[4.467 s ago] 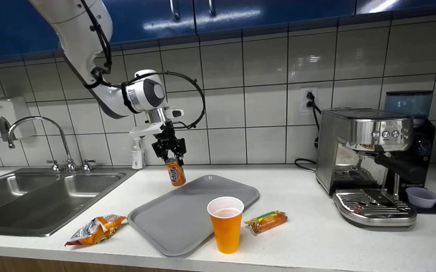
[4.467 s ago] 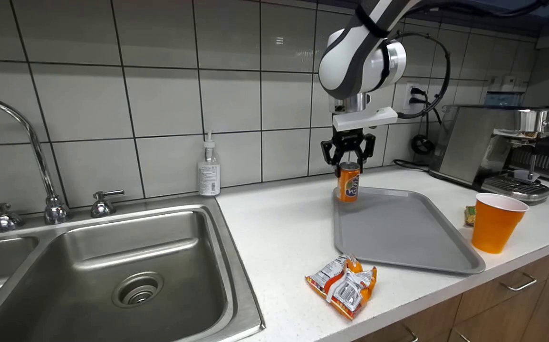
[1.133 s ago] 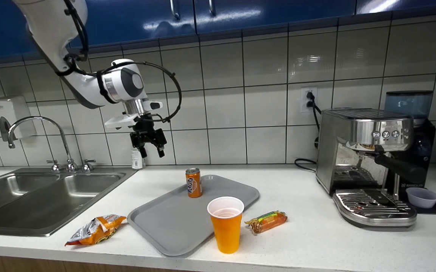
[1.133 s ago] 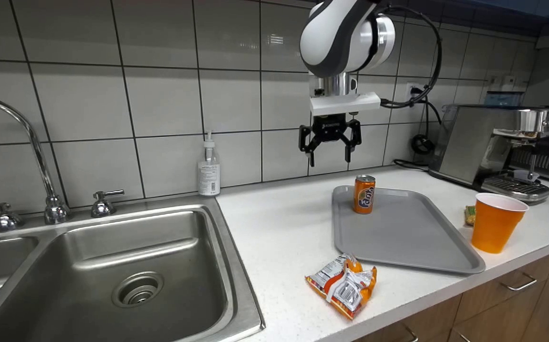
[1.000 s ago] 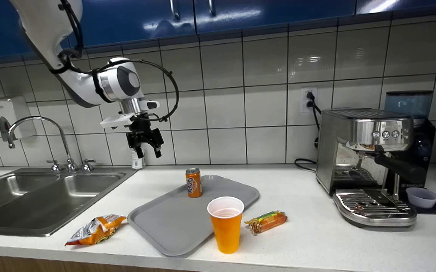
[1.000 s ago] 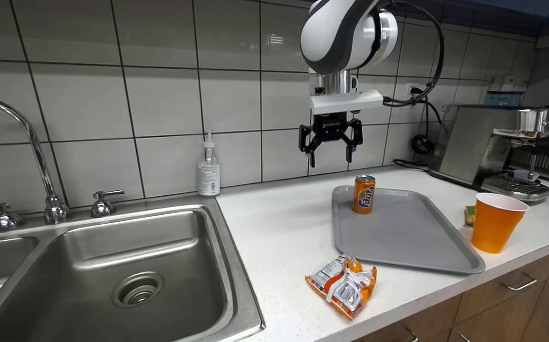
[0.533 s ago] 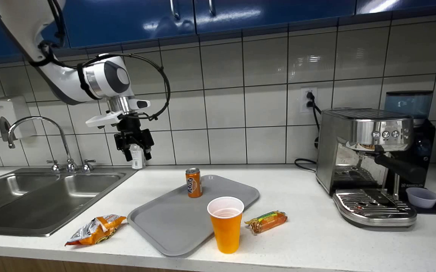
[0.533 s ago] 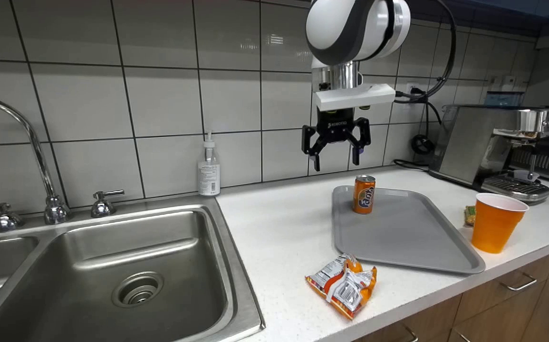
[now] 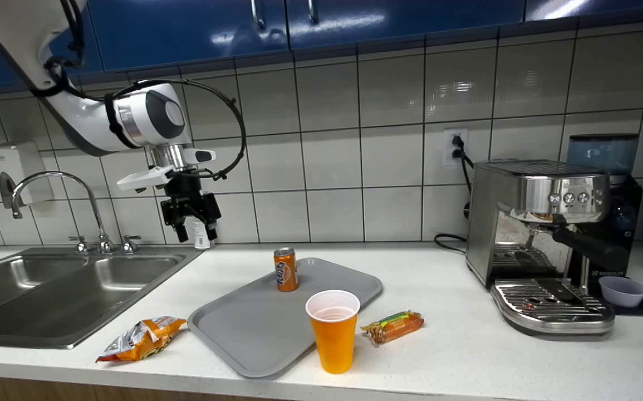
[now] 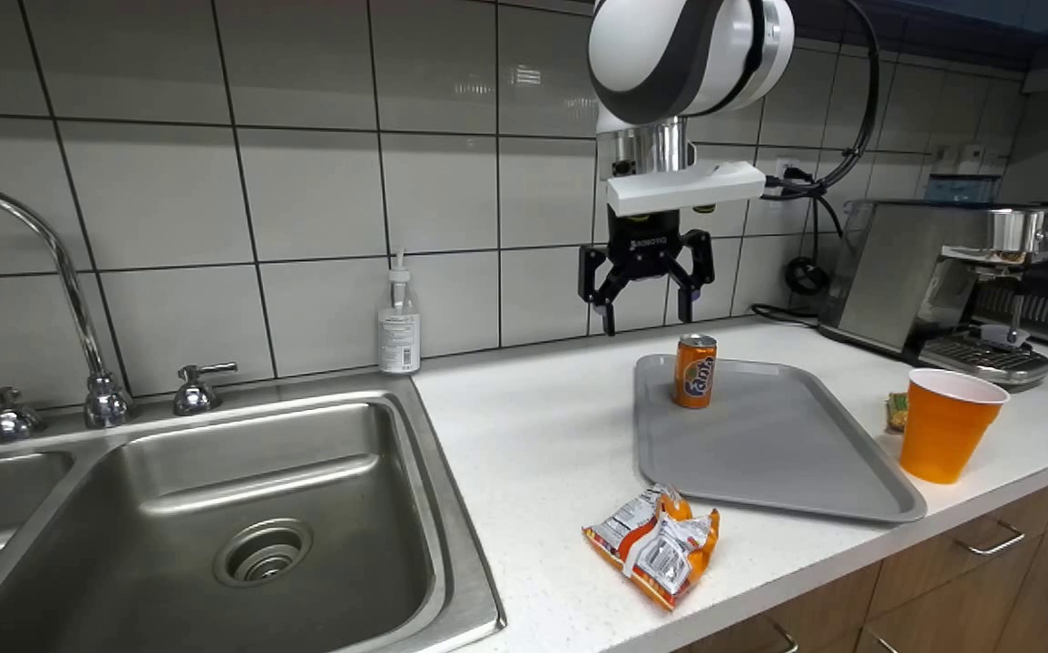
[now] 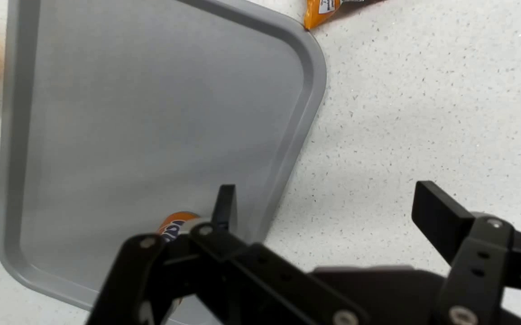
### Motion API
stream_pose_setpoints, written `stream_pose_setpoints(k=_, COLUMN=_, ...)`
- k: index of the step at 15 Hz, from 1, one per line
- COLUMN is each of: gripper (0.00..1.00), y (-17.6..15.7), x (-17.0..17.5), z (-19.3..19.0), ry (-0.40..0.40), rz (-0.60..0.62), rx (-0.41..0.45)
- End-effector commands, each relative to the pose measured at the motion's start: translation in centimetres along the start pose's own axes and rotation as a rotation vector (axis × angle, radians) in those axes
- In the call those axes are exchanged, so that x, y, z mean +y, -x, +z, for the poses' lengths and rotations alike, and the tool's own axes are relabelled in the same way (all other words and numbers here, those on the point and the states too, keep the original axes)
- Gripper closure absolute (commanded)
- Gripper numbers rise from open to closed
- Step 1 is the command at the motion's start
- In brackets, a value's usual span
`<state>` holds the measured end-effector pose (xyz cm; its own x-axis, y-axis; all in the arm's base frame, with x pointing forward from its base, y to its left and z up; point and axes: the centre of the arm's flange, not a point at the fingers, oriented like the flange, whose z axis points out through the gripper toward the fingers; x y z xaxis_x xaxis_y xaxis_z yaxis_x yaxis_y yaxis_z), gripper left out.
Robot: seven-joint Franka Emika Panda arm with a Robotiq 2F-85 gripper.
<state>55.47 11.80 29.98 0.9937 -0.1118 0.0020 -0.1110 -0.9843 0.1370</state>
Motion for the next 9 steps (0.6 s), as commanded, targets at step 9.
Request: stream_pose_setpoints(k=9, gripper=0.0, y=1.5, x=-1.1, z=-1.0, ry=0.036, rz=-0.05, rx=0.093)
